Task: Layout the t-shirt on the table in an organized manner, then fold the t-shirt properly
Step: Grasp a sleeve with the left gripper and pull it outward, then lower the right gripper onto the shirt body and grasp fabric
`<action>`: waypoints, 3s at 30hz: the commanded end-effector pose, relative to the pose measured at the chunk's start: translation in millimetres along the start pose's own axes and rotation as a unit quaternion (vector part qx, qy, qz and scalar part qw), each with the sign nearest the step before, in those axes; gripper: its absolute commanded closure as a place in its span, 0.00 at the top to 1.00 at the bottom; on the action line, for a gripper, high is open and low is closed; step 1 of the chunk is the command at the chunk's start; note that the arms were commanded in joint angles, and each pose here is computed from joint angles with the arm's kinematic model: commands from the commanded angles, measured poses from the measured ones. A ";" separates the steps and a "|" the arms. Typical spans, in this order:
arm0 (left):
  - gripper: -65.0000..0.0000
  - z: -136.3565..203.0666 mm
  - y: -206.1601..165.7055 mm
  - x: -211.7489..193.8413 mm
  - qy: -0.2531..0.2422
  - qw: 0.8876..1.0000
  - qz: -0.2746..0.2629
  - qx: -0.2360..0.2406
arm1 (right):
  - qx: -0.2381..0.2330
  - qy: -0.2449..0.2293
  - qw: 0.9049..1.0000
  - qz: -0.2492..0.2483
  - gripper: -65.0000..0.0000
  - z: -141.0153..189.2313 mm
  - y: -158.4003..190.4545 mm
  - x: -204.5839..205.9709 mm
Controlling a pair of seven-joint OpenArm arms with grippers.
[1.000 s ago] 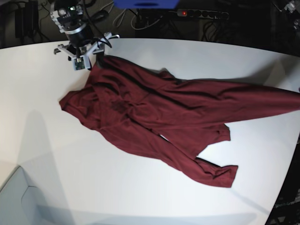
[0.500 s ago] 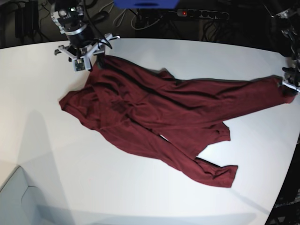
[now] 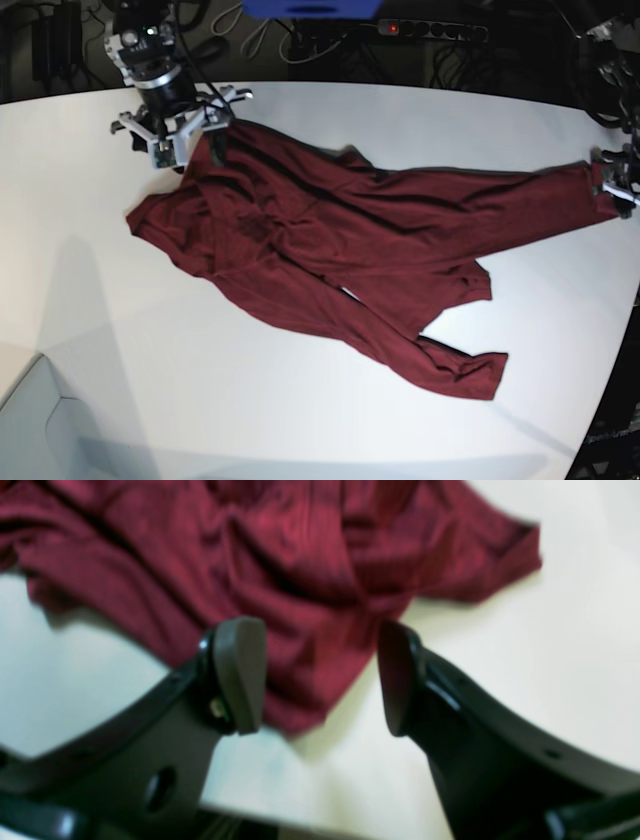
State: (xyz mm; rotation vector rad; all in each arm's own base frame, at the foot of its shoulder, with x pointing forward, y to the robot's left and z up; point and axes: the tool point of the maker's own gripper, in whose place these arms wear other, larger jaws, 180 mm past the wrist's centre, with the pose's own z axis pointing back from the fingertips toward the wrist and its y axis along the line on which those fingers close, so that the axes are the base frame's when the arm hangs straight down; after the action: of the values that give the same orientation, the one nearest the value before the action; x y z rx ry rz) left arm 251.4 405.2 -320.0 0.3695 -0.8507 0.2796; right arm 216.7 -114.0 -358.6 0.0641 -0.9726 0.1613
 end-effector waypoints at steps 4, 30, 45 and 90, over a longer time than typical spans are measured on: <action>0.51 3.7 2.8 12.6 -0.023 1.000 0.000 0.006 | -0.005 -0.073 0.997 0.008 0.55 -13.2 -7.0 51.3; 0.51 10.5 23.2 -9.3 -0.002 1.000 0.009 0.028 | 0.026 0.024 0.999 0.017 0.55 -119.8 -1.6 75.9; 0.51 8.5 21.0 -1.4 -0.011 0.999 0.014 0.027 | 0.046 0.006 0.998 0.036 0.55 -119.0 17.5 85.8; 0.51 7.1 11.4 -7.4 -0.007 1.000 0.024 0.019 | 0.101 0.021 0.992 0.073 0.00 -125.0 19.6 73.5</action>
State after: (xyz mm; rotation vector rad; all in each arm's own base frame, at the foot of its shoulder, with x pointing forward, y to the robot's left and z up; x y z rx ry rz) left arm 229.4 405.7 -336.2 0.3606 -0.8168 0.3502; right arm 345.0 -74.0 -386.9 0.1642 -0.8505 0.3889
